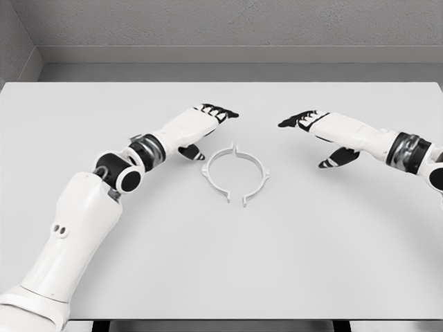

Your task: Assemble PVC drainage pipe clamps

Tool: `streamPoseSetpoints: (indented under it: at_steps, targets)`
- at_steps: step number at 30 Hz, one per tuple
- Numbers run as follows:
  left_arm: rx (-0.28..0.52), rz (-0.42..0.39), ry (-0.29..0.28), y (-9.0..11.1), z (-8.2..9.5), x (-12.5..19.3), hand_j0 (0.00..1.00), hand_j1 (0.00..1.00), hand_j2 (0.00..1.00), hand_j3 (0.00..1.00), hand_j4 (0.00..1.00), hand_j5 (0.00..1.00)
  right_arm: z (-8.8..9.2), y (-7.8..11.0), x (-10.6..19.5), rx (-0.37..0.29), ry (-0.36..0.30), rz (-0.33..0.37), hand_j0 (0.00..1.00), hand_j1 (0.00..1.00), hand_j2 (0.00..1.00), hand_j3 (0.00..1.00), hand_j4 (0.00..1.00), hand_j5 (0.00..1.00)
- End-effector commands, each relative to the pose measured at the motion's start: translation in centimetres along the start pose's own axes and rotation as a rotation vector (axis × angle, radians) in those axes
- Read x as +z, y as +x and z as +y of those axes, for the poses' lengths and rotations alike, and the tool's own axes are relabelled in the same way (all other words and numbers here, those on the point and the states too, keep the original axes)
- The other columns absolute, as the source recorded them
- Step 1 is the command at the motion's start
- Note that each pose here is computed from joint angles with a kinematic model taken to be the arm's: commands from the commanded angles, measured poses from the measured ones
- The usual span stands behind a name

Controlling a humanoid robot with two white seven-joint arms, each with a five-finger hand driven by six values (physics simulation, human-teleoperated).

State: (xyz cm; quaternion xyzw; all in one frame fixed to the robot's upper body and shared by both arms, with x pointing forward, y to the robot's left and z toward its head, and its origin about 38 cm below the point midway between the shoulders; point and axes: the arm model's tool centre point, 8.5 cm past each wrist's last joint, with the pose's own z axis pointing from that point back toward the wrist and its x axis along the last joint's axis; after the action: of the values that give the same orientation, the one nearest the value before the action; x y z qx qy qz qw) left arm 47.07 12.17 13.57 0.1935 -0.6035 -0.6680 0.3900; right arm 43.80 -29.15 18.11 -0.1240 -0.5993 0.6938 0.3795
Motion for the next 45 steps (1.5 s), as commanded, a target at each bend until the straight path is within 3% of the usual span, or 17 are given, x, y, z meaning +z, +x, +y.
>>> streamPoseSetpoints:
  at_steps: [1, 45]
  targets:
    - [0.006, -0.006, -0.001, 0.2, -0.1, -0.2, 1.00, 1.00, 1.00, 1.00, 1.00, 1.00, -0.4, 0.1, 0.3, 0.008, -0.002, 0.000, 1.00, 1.00, 1.00, 1.00, 1.00, 1.00]
    - [0.001, -0.023, 0.016, 1.3, -0.4, 0.7, 1.00, 1.00, 1.00, 1.00, 1.00, 1.00, -0.3, 0.2, 0.3, 0.002, -0.007, -0.004, 1.00, 1.00, 1.00, 1.00, 1.00, 1.00]
